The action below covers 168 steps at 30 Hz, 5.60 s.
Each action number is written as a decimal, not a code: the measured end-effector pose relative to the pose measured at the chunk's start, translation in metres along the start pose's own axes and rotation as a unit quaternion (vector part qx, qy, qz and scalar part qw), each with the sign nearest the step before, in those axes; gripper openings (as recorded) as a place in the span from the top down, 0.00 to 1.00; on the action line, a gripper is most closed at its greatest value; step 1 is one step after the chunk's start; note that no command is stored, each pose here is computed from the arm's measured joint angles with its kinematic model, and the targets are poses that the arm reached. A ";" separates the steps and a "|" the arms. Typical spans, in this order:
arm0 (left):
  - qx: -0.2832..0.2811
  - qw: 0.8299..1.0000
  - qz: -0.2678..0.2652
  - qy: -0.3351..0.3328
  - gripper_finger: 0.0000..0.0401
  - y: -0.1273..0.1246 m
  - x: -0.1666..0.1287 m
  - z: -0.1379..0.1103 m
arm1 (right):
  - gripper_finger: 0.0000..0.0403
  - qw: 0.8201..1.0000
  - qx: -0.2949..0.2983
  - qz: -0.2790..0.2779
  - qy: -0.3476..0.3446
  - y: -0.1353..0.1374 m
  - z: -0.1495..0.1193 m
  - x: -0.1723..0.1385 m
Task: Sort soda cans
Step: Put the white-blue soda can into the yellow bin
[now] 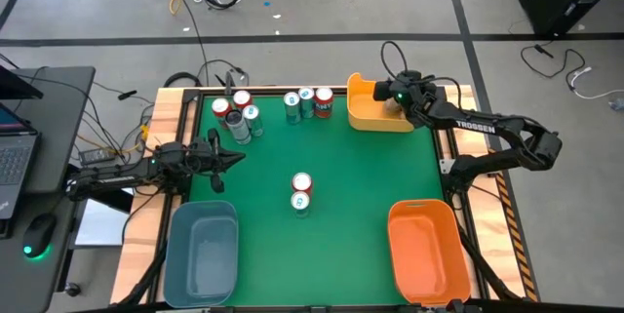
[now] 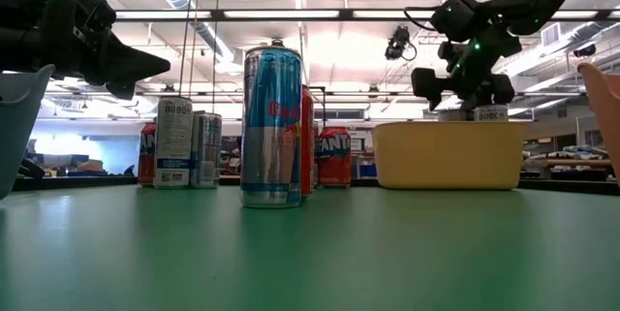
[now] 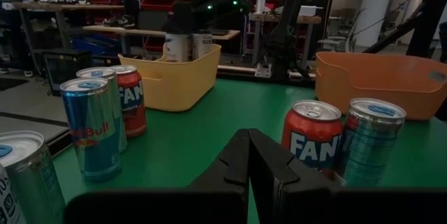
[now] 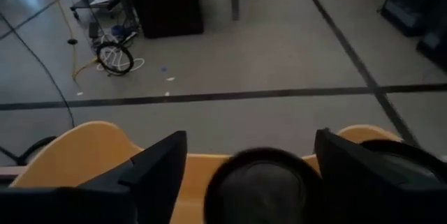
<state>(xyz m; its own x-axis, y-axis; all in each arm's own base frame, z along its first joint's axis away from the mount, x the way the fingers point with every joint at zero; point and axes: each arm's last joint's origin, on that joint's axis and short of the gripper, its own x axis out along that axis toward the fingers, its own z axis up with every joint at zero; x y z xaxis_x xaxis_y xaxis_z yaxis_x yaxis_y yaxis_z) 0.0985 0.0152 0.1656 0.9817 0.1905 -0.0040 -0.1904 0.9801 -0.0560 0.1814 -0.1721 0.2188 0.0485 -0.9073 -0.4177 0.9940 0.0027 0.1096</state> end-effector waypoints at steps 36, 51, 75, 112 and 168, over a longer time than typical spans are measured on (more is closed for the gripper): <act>-0.043 0.997 0.043 0.050 0.98 -0.003 0.003 0.095 | 0.28 0.943 -0.168 0.267 -0.103 0.052 0.045 -0.098; -0.032 0.955 0.190 0.226 0.52 -0.001 0.050 0.139 | 0.28 0.923 -0.227 0.302 -0.074 0.075 0.015 -0.104; -0.066 0.834 0.358 0.414 0.20 0.039 0.064 0.120 | 0.30 0.911 -0.217 0.347 -0.056 0.081 0.011 -0.104; -0.003 0.801 0.341 0.493 0.37 0.066 0.086 0.099 | 0.30 0.902 -0.217 0.371 -0.052 0.084 0.006 -0.115; 0.153 0.896 -0.055 0.413 0.37 -0.026 0.334 0.106 | 0.37 0.874 -0.226 0.427 -0.043 0.023 0.024 -0.185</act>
<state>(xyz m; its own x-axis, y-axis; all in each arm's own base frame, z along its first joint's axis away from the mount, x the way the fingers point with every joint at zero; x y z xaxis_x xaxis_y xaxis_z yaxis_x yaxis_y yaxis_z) 0.4310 0.0592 0.2717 0.6403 0.1096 -0.7603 0.0380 0.9840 0.1738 0.1926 -0.0143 0.3200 0.8038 -0.5215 -0.2863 0.5371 0.8431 -0.0279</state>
